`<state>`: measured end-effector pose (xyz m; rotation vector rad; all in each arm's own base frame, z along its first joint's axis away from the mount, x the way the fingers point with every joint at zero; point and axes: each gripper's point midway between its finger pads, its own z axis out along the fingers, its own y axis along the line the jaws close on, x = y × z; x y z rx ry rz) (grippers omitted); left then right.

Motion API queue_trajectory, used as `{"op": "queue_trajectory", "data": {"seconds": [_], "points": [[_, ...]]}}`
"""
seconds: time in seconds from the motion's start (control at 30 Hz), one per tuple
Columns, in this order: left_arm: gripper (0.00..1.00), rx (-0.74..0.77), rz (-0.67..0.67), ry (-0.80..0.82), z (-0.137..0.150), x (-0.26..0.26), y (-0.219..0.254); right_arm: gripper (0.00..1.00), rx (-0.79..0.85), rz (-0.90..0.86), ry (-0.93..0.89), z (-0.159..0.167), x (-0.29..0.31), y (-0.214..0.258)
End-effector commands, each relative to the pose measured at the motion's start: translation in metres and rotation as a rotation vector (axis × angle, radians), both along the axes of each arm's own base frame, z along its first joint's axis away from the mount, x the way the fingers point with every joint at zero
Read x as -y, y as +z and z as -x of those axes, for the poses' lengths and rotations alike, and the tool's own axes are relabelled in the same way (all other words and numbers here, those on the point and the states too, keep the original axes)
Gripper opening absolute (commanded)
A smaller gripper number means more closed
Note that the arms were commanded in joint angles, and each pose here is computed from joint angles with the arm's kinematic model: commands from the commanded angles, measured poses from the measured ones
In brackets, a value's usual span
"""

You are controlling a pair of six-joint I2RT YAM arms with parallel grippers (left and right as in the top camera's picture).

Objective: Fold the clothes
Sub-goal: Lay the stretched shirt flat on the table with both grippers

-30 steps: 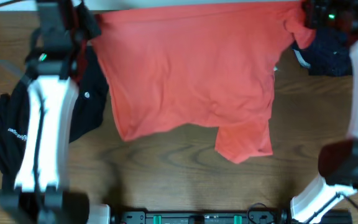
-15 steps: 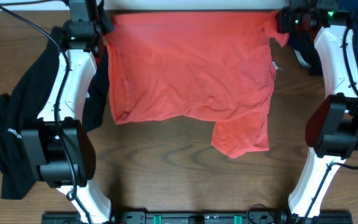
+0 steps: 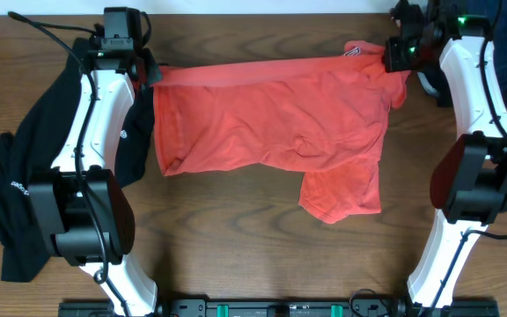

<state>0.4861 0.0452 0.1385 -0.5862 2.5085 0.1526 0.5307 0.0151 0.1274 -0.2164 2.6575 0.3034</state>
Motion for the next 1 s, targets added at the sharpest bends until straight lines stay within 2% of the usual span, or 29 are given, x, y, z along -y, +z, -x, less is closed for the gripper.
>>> {"op": "queue_trajectory", "data": {"seconds": [0.0, 0.23, 0.3, 0.33, 0.4, 0.43, 0.5, 0.7, 0.97], "points": [[0.06, -0.048, -0.052, 0.038, 0.009, -0.018, -0.006, 0.01, -0.023, 0.026, -0.012, 0.006, -0.003, -0.005], [0.06, -0.143, -0.049, 0.036, 0.02, -0.018, -0.032, 0.03, -0.039, 0.029, 0.013, 0.01, -0.012, -0.011], [0.06, -0.157, -0.049, 0.036, 0.02, -0.018, -0.037, 0.09, -0.043, 0.032, 0.022, 0.011, -0.013, -0.012], [0.07, -0.164, -0.049, 0.035, 0.021, -0.018, -0.039, 0.16, -0.047, 0.034, 0.026, 0.012, -0.013, -0.012], [0.17, -0.176, -0.049, 0.035, 0.023, -0.017, -0.042, 0.31, -0.05, 0.036, 0.028, 0.013, -0.013, -0.013], [0.27, -0.18, -0.049, 0.034, 0.024, -0.017, -0.043, 0.4, -0.052, 0.035, 0.028, 0.014, -0.012, -0.013], [0.38, -0.189, -0.046, 0.033, 0.026, -0.017, -0.043, 0.46, -0.053, 0.035, 0.028, 0.014, -0.012, -0.013], [0.58, -0.215, 0.005, 0.008, 0.036, -0.007, -0.039, 0.49, -0.042, -0.014, 0.048, 0.019, -0.021, 0.002], [0.7, -0.145, 0.071, -0.009, 0.064, 0.006, 0.024, 0.55, 0.004, -0.037, 0.012, 0.056, -0.024, 0.076]]}}
